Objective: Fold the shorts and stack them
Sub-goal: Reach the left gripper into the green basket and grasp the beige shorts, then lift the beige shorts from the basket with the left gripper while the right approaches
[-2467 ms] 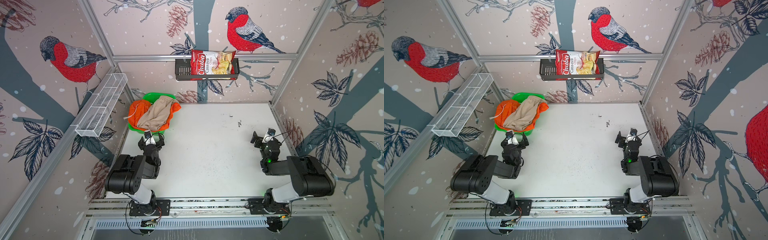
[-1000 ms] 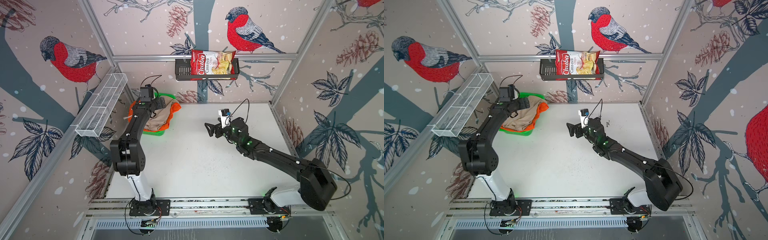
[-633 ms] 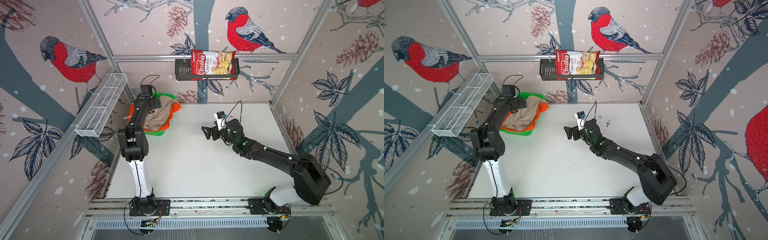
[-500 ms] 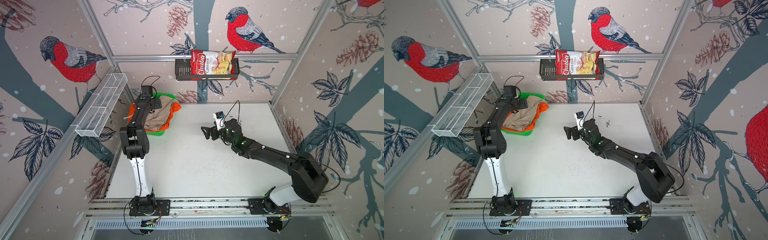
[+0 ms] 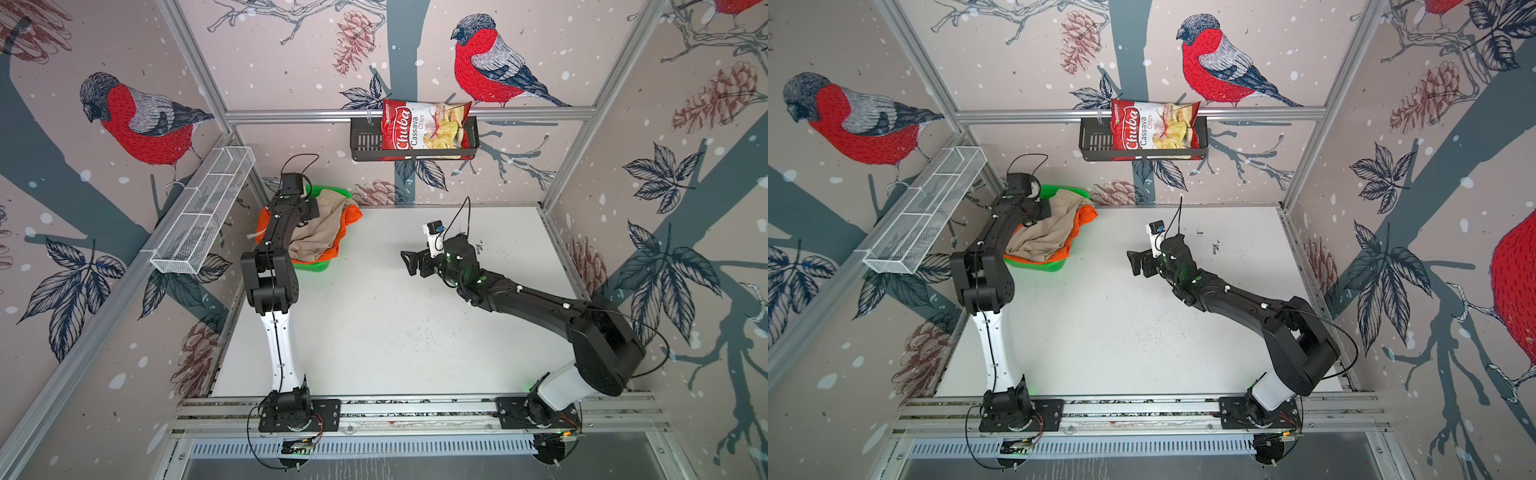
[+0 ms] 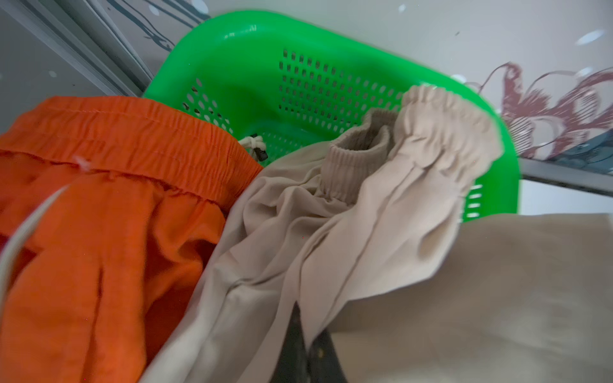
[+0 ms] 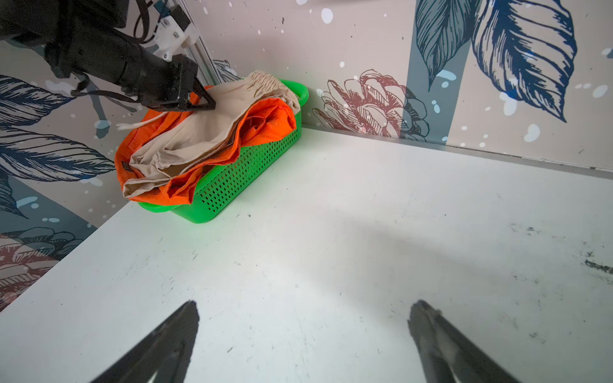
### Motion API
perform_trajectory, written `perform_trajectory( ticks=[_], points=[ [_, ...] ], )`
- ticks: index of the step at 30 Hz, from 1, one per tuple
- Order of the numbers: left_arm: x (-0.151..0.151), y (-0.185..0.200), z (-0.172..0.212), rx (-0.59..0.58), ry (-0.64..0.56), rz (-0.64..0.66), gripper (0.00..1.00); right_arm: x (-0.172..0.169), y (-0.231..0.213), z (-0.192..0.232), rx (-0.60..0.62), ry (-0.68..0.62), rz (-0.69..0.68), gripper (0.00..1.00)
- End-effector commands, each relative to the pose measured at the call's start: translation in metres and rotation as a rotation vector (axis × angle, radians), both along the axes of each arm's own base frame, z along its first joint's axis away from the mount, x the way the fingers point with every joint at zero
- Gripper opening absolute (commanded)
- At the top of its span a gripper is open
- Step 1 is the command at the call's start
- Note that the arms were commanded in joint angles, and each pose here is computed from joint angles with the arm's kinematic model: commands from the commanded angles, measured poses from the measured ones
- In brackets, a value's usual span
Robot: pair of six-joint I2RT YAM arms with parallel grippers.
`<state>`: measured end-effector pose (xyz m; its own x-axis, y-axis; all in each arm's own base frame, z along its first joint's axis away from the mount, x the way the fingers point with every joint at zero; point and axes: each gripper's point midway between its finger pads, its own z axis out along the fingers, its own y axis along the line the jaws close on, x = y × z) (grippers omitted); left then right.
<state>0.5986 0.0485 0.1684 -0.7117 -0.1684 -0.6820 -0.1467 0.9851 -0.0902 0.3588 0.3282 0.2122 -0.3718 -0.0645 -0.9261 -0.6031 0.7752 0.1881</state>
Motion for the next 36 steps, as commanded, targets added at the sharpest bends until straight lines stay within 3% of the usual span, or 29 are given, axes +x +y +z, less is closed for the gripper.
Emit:
perform_trajectory(
  ticks=[1,12,19,28,36],
  points=[
    [-0.005,-0.007,0.052,-0.017,-0.092,-0.025,0.00,-0.002,0.001,0.017,0.034,-0.025,0.008,1.00],
    [-0.057,-0.042,0.206,-0.034,-0.369,-0.154,0.00,-0.007,-0.015,0.052,0.098,-0.088,-0.040,1.00],
    [-0.112,-0.116,0.293,-0.029,-0.532,-0.354,0.00,-0.016,-0.021,0.082,0.169,-0.133,-0.039,1.00],
    [-0.180,-0.218,0.348,-0.122,-0.673,-0.653,0.00,-0.031,-0.055,0.125,0.245,-0.227,-0.103,1.00],
    [-0.208,-0.292,0.338,-0.159,-0.653,-0.835,0.00,-0.036,-0.111,0.131,0.286,-0.257,-0.268,1.00]
  ],
)
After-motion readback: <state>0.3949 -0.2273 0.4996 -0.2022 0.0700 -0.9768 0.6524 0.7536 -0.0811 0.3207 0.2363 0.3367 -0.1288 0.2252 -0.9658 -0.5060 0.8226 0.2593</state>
